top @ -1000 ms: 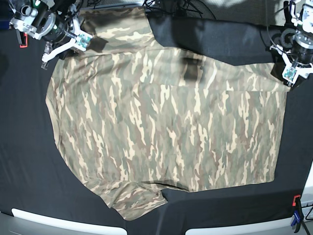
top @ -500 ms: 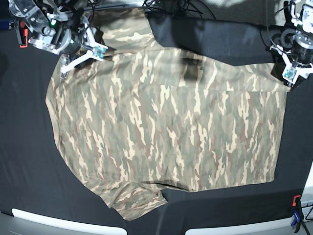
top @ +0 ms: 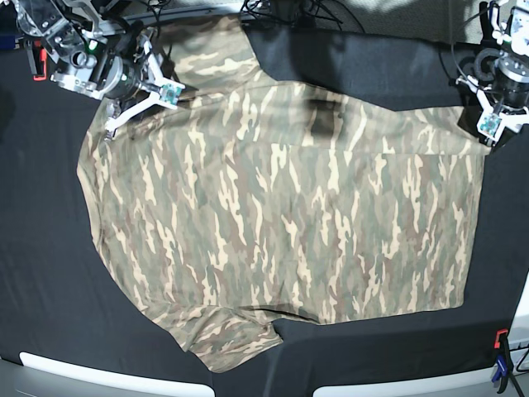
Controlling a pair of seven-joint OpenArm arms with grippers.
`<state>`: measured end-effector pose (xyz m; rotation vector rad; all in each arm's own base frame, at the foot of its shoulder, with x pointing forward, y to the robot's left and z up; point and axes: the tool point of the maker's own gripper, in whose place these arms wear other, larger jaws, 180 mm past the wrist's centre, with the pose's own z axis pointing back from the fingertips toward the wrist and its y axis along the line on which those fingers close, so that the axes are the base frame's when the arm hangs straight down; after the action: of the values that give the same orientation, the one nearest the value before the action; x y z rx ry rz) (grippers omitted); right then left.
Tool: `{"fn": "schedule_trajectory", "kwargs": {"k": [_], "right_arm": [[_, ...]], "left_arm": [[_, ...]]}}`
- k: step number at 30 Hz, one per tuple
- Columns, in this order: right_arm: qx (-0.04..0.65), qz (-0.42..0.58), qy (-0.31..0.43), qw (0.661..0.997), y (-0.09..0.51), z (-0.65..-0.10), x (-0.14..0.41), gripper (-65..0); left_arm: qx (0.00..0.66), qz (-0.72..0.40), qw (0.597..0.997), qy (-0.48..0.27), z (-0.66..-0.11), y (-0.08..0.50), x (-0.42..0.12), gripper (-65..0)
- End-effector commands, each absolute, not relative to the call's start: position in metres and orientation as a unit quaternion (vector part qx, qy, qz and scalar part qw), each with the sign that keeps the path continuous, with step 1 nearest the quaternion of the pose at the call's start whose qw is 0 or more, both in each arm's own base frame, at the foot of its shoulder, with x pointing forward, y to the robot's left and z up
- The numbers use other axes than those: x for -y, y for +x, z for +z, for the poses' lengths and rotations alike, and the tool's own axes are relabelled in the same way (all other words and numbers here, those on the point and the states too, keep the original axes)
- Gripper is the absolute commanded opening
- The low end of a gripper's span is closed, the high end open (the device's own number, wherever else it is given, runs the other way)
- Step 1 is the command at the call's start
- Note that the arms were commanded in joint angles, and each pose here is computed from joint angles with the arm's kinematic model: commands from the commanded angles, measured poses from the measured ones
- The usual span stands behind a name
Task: Layout the t-shirt on the table in an organized manner, then fold the t-shirt properly
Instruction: 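Regrasp the shirt edge with the right gripper and pull it outward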
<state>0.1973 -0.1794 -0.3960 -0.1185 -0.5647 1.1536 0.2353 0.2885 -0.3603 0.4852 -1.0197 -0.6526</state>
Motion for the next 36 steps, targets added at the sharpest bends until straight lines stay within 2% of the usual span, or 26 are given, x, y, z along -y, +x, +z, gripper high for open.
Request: {"fn": "schedule_trajectory", "kwargs": {"k": [1,2,3,7,11,15,23,36], "right_arm": [[0.267,0.541,-0.068,0.795,0.203,-0.391,0.184,-59.2],[0.267,0.540,-0.068,0.795,0.203,-0.391,0.185,-63.7],[0.269,0.540,-0.068,0.795,0.203,-0.390,0.184,-65.0],[0.264,0.547,-0.078,0.791,0.201,-0.381,0.181,-65.0],[0.265,0.572,-0.078,0.772,0.186,-0.364,0.171,-65.0],[0.292,0.582,-0.137,0.746,0.194,-0.342,0.175,-65.0],[0.347,0.510,-0.222,0.756,0.237,-0.302,0.213,-65.0],[0.431,0.425,-0.197,0.772,0.292,-0.286,0.223,-65.0]], "left_arm": [[0.486,-0.308,0.782,0.239,-0.349,0.241,-0.293,-65.0],[0.486,-0.308,0.782,0.239,-0.349,0.241,-0.293,-65.0],[0.486,-0.308,0.782,0.239,-0.349,0.241,-0.293,-65.0],[0.486,-0.308,0.782,0.239,-0.349,0.241,-0.293,-65.0],[0.486,-0.308,0.782,0.239,-0.349,0.241,-0.293,-65.0],[0.486,-0.308,0.782,0.239,-0.349,0.241,-0.293,-65.0],[0.483,-0.307,0.784,0.240,-0.350,0.241,-0.294,-65.0],[0.489,-0.326,0.769,0.251,-0.345,0.247,-0.291,-65.0]]}}
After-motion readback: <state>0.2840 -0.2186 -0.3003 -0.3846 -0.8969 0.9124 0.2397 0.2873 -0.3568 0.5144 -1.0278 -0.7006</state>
